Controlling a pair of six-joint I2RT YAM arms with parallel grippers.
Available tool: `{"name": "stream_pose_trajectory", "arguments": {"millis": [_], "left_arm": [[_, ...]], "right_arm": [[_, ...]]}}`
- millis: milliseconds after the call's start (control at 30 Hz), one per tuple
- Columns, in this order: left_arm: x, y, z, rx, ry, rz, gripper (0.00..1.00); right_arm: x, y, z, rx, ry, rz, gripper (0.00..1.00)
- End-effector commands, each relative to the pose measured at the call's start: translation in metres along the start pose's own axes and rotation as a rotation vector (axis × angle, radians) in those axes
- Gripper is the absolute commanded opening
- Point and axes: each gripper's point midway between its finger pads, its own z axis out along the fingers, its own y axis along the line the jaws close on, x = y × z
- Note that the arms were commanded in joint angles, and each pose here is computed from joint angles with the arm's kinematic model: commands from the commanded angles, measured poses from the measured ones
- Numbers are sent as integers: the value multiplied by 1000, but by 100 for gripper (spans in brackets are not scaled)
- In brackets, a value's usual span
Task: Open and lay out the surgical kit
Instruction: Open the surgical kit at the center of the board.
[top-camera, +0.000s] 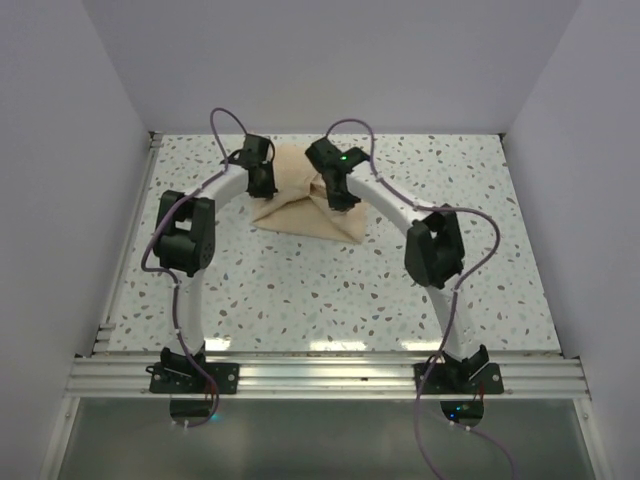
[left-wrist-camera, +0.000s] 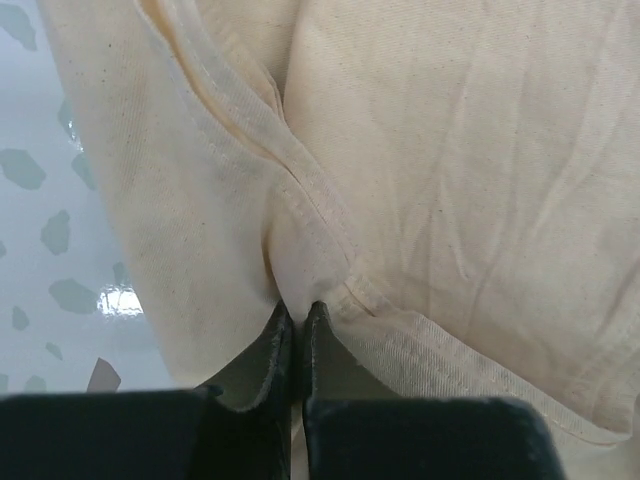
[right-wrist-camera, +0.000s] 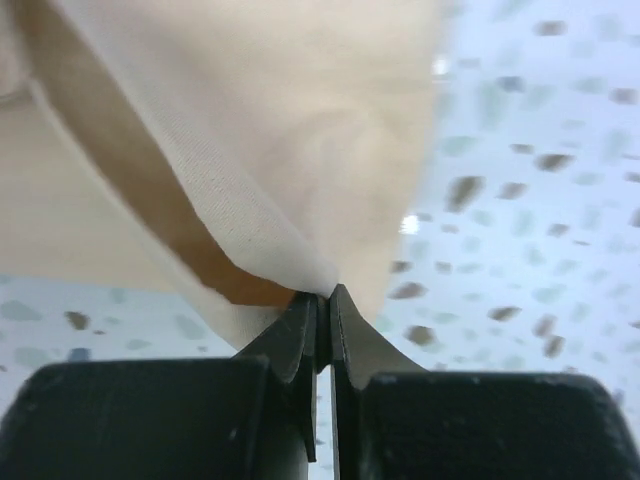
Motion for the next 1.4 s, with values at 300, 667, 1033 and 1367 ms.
{"name": "stream_pose_trajectory", "arguments": {"millis": [300, 667, 1033, 1367], "left_arm": [[3, 73, -25, -234, 12, -127, 0], [-24, 66, -46, -218, -41, -133, 2], [-170, -11, -124, 76, -448, -63, 100], [-131, -155, -43, 372, -337, 100, 100]], "right_arm": [[46, -242, -34, 497, 58, 348, 0], [85, -281, -17, 584, 173, 414, 98], [75, -279, -52, 484, 118, 412, 98], [80, -270, -59, 412, 139, 398, 98]]}}
